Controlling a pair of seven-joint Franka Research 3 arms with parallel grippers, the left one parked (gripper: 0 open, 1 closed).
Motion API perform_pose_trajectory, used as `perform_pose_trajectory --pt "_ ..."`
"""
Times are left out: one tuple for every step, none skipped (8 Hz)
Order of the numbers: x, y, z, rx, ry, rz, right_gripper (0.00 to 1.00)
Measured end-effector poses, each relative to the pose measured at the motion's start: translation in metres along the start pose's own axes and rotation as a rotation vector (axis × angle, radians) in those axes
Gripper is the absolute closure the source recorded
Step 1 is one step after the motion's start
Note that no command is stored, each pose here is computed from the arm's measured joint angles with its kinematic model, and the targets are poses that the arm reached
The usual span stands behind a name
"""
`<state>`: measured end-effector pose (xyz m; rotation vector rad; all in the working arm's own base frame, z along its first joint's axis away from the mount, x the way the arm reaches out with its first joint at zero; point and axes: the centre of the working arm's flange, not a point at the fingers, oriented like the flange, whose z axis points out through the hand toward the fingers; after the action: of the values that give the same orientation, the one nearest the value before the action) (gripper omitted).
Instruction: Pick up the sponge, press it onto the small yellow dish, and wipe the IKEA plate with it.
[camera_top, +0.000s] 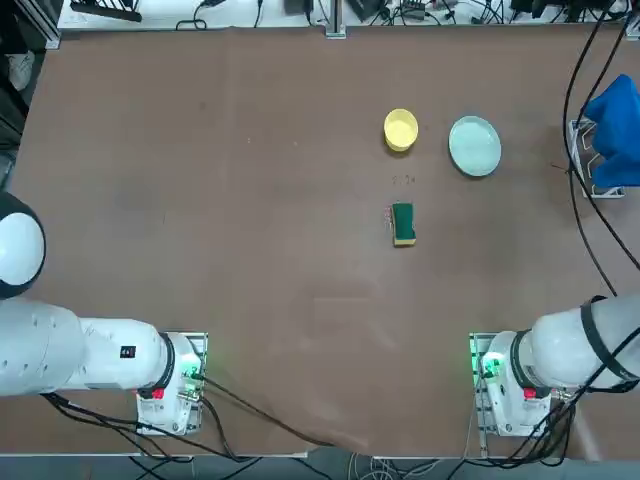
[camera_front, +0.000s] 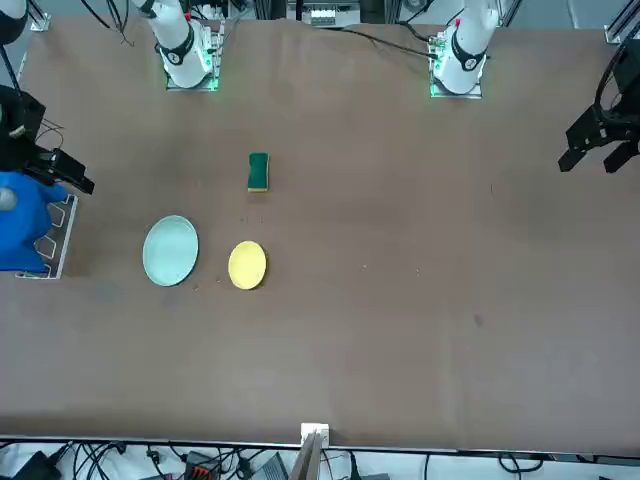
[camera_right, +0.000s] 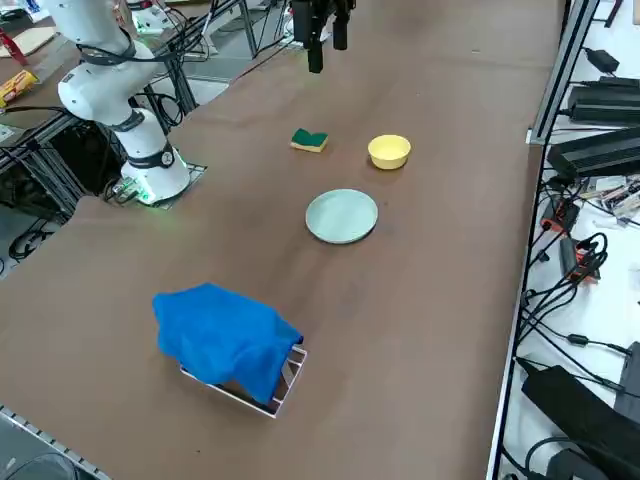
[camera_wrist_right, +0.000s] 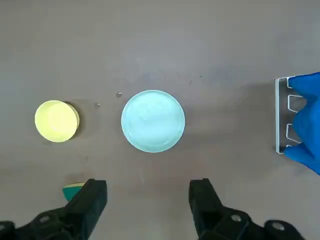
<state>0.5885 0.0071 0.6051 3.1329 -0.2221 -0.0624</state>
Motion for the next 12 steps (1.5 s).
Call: perform_pose_trajectory --pt "-0.0002 -0.0007 0.0002 0.000 -0.001 -0.001 0.00" --pt "-0.0002 -0.0011 0.0009 0.000 -0.003 -0.002 0.00" --pt "0.0000 -0.0015 0.0018 0.000 -0.005 -0.002 0.00" --pt "0.0000 -0.0019 0.0028 -0.001 -0.008 -0.003 0.00" --pt "-0.0003 -0.0022 0.0035 -0.001 -0.011 -0.004 0.00" --pt "-0.0008 -0.0027 0.0041 -0.002 -0.016 -0.005 0.00" --pt "-0.0011 -0.0030 0.0042 -0.002 -0.017 -0.005 0.00" --pt "-0.0012 -0.0030 0.0044 -0.002 -0.019 -0.005 0.00" --pt "-0.0012 -0.0030 0.0045 -0.002 -0.019 -0.006 0.00" --pt "-0.0013 -0.0030 0.0045 -0.002 -0.020 -0.006 0.00" --pt "-0.0013 -0.0031 0.0046 -0.002 -0.020 -0.006 0.00" --pt "-0.0014 -0.0032 0.0047 -0.002 -0.020 -0.006 0.00"
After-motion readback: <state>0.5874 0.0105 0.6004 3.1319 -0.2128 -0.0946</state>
